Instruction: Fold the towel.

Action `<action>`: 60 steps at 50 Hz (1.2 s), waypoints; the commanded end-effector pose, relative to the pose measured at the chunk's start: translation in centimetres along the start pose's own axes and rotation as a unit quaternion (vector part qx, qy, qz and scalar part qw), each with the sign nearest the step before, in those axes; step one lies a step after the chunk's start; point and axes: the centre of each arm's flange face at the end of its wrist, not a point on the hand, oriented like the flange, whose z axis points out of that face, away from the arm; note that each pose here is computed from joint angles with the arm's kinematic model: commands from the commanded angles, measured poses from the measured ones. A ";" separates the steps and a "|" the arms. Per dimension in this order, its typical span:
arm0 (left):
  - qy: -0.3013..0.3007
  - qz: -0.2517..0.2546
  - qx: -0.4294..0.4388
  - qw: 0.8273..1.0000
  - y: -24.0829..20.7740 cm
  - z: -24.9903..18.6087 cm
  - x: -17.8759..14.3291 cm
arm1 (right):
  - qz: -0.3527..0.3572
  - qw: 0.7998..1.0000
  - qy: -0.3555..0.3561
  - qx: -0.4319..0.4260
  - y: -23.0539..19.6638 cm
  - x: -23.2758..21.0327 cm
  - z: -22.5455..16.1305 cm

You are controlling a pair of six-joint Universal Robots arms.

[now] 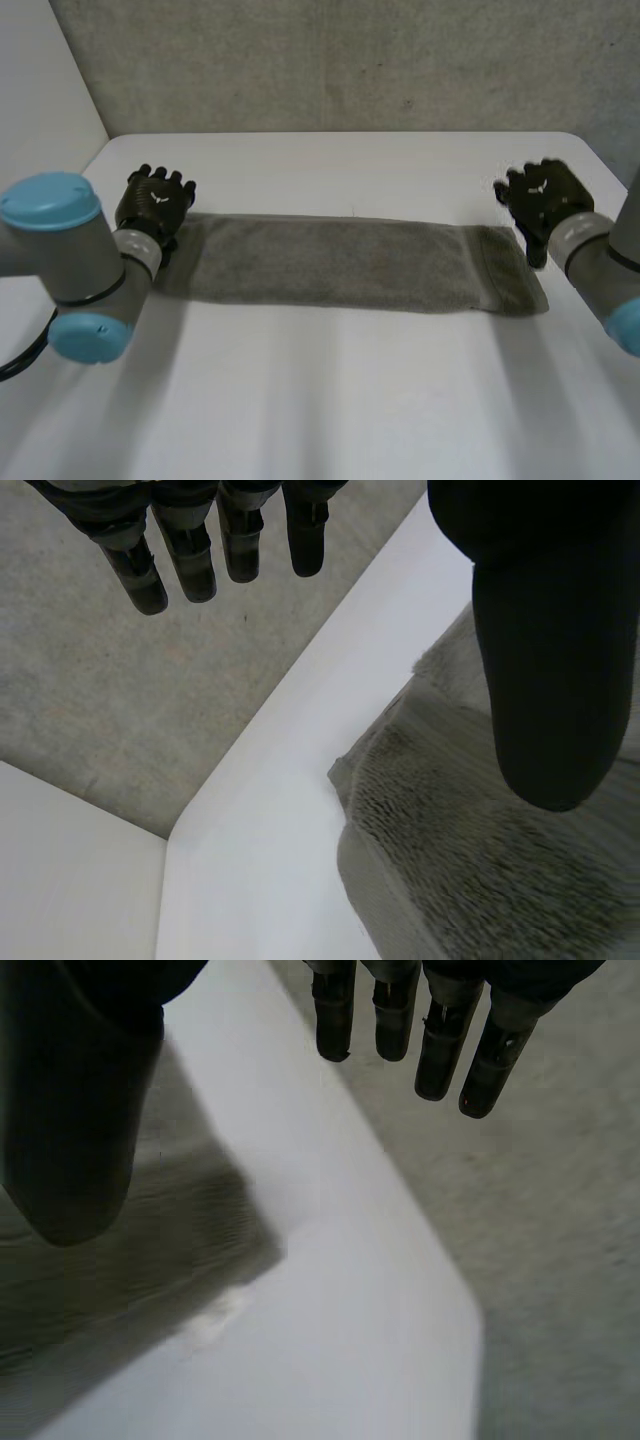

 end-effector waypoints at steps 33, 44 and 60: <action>0.009 -0.055 0.043 0.998 -0.2 -3.3 0.9 | 0.171 0.980 -0.070 -0.072 9.4 -0.5 2.1; 0.006 -0.056 0.045 0.997 -0.4 -3.4 0.7 | 0.134 0.985 -0.029 -0.105 11.8 3.7 2.5; 0.024 -0.091 0.072 0.993 -1.9 -4.3 0.3 | 0.036 0.996 0.069 -0.051 6.0 11.3 1.3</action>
